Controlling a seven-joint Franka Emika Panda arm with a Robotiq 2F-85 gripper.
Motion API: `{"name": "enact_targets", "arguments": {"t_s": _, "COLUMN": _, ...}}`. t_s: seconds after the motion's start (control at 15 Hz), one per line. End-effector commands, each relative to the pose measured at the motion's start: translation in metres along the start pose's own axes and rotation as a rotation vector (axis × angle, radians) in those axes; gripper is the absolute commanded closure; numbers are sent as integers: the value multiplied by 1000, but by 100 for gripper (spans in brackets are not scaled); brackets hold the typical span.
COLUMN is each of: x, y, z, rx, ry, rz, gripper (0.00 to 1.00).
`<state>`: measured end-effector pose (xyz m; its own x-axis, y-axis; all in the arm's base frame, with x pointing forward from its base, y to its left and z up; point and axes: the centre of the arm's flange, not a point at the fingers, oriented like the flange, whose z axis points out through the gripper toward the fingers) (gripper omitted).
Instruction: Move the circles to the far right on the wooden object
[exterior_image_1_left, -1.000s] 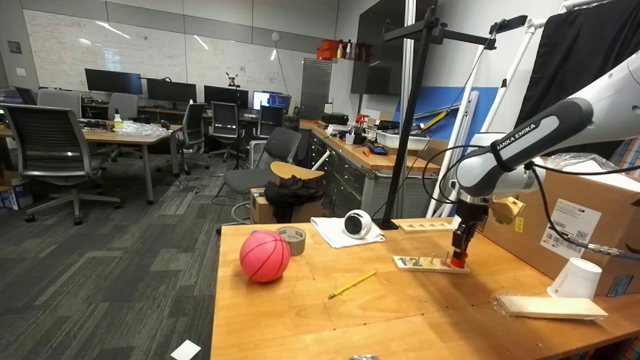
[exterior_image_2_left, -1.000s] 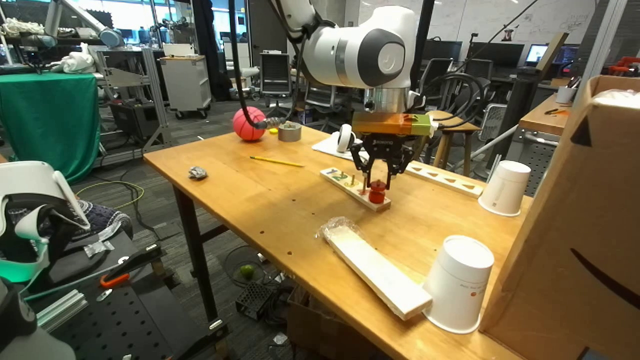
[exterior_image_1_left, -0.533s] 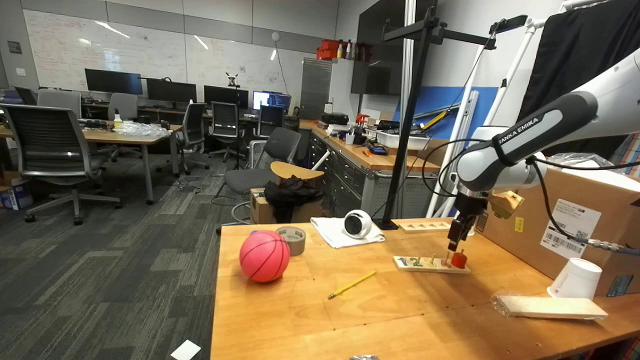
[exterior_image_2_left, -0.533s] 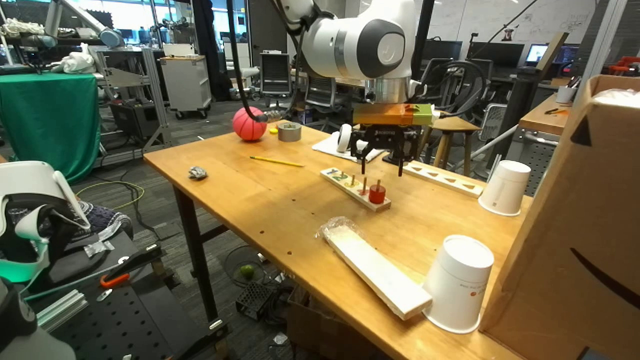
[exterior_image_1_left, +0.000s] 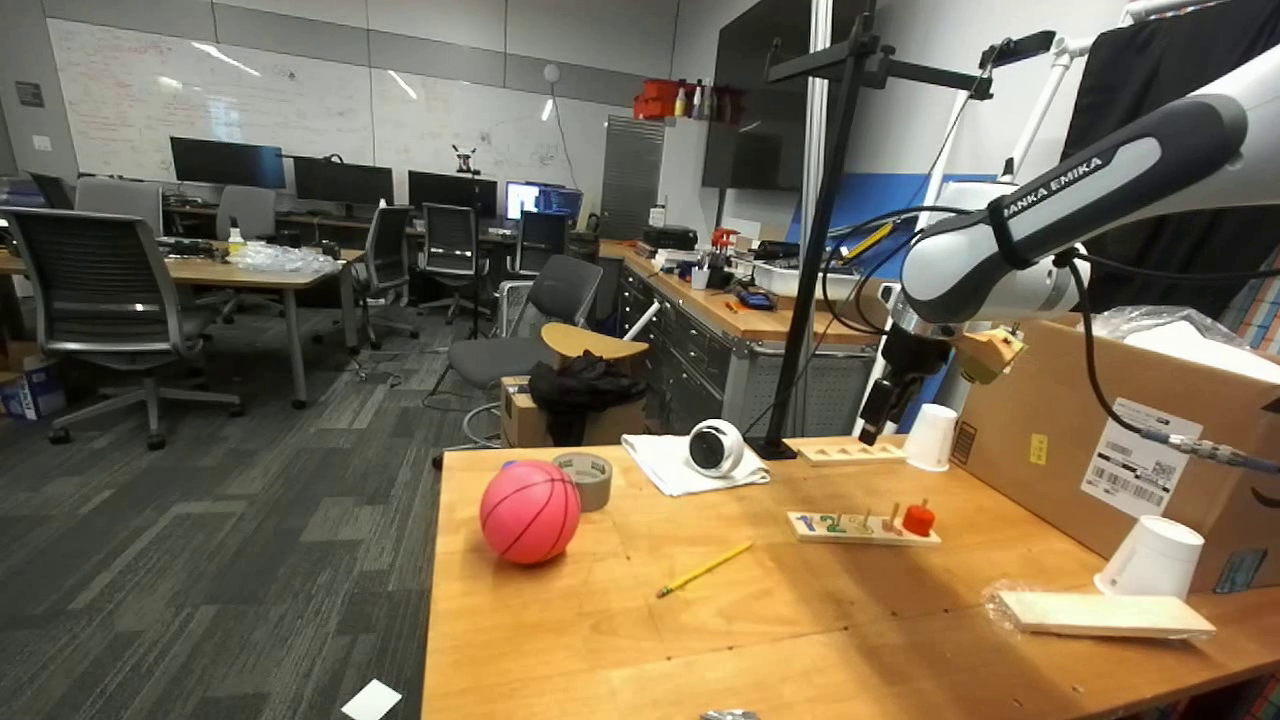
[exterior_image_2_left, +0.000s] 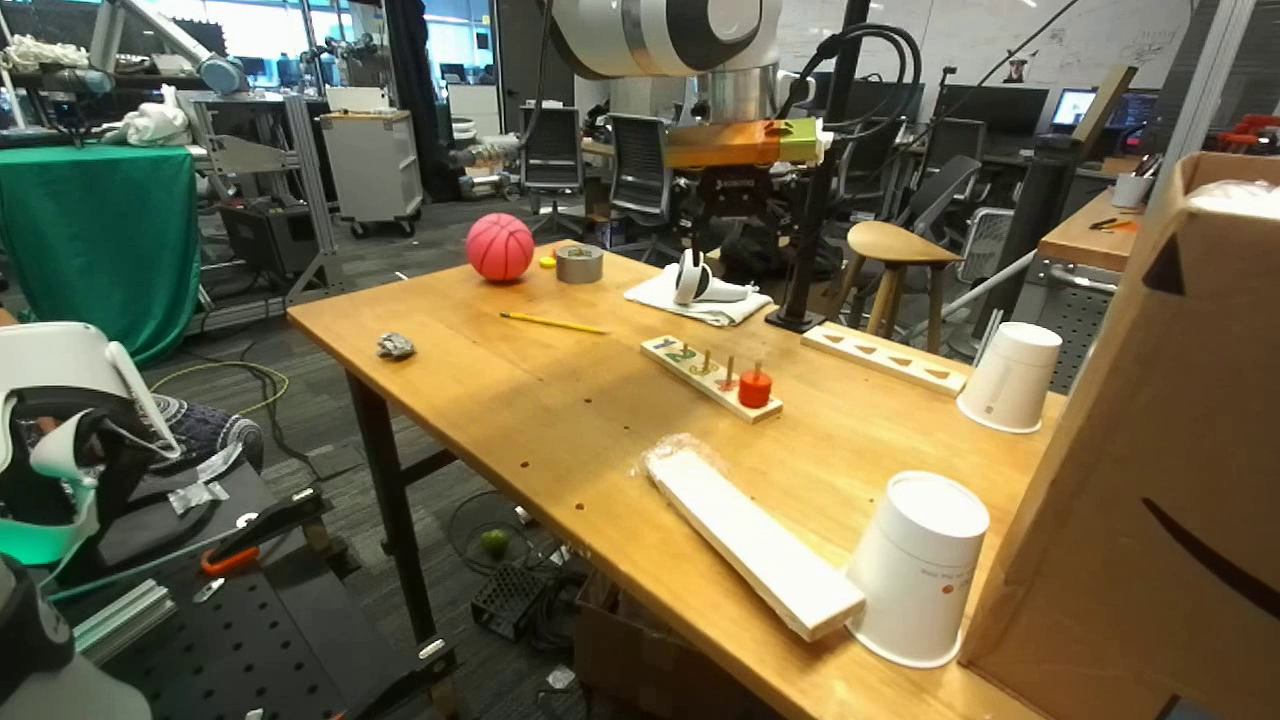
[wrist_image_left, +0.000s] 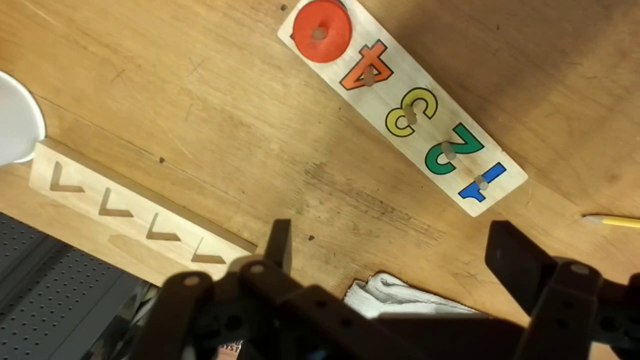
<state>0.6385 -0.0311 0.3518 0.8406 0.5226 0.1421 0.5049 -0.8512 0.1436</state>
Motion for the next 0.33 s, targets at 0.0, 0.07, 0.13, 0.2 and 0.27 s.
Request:
{"name": "enact_targets", "arguments": {"t_s": 0.0, "x": -2, "y": 1, "z": 1, "rx": 1, "ry": -3, "rz": 2, "gripper": 0}}
{"name": "enact_targets", "arguments": {"t_s": 0.07, "x": -3, "y": 2, "z": 2, "rx": 2, "ry": -6, "rz": 5, "gripper": 0}}
{"name": "enact_targets", "arguments": {"t_s": 0.13, "x": -4, "y": 2, "z": 3, "rx": 2, "ry": -7, "rz": 7, "gripper": 0}}
{"name": "enact_targets", "arguments": {"t_s": 0.2, "x": -5, "y": 2, "z": 3, "rx": 3, "ry": -8, "rz": 7, "gripper": 0}}
{"name": "enact_targets", "arguments": {"t_s": 0.27, "x": -5, "y": 2, "z": 4, "rx": 3, "ry": -8, "rz": 7, "gripper": 0}}
